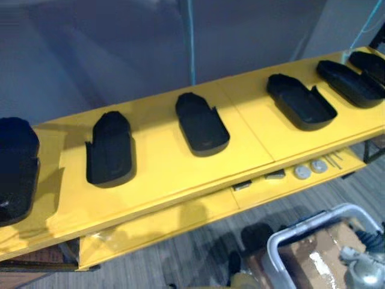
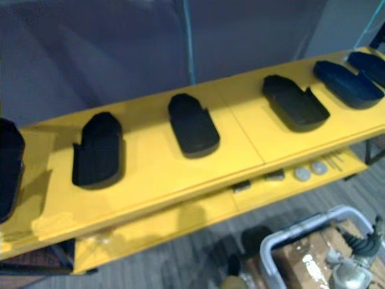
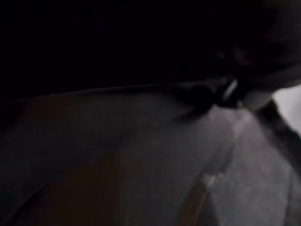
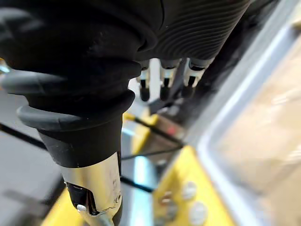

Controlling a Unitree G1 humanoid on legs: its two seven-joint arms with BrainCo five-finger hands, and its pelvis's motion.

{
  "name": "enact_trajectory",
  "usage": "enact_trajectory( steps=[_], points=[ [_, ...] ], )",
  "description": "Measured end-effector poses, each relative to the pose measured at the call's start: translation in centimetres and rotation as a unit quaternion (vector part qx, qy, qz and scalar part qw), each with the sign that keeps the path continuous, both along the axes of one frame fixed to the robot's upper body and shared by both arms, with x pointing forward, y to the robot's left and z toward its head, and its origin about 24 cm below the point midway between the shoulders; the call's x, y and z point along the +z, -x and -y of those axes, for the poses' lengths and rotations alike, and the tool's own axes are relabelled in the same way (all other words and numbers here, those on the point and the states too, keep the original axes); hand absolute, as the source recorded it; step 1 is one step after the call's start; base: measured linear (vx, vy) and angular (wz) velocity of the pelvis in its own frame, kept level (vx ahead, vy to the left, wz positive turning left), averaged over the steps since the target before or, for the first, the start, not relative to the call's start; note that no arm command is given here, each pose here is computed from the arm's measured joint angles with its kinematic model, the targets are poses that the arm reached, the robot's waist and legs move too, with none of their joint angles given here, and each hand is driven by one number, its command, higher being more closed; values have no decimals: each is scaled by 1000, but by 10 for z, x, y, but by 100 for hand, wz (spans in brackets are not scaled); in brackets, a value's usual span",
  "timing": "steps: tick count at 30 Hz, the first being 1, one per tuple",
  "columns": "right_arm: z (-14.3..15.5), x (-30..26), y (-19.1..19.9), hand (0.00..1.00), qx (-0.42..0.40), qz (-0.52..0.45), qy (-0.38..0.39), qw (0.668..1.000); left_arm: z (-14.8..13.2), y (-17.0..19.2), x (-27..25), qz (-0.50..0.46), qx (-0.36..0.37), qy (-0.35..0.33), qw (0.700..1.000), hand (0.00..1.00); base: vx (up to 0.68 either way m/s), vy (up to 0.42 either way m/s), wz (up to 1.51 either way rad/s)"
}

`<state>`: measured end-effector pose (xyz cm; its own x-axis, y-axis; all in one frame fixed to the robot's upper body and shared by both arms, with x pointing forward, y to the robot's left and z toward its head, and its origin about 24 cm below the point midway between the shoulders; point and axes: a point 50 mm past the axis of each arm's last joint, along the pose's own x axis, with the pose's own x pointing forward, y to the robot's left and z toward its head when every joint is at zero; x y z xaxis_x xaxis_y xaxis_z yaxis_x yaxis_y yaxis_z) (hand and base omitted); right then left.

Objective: Walk over and take plastic housings, then place them on the shelf

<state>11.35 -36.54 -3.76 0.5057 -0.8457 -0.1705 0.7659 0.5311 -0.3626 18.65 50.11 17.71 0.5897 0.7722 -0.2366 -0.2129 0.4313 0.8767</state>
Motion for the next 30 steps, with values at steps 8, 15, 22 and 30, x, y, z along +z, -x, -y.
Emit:
enact_trajectory(
  steps=[8,15,22,30],
  points=[
    [-7,-23,12,0,-48,-13,-56,997,-3,-2,12,-20,14,-10,1000,100,-6,12,2],
    [-10,-33,15,0,-71,-18,-81,994,-2,-6,17,-22,15,-19,999,0,-39,9,3],
    [-7,-29,7,0,-74,6,-89,993,-2,-7,17,32,38,-25,998,0,-58,3,-4],
    [15,-12,9,0,-74,14,-58,995,6,-9,-23,51,65,5,997,0,-5,-26,-11]
  ],
)
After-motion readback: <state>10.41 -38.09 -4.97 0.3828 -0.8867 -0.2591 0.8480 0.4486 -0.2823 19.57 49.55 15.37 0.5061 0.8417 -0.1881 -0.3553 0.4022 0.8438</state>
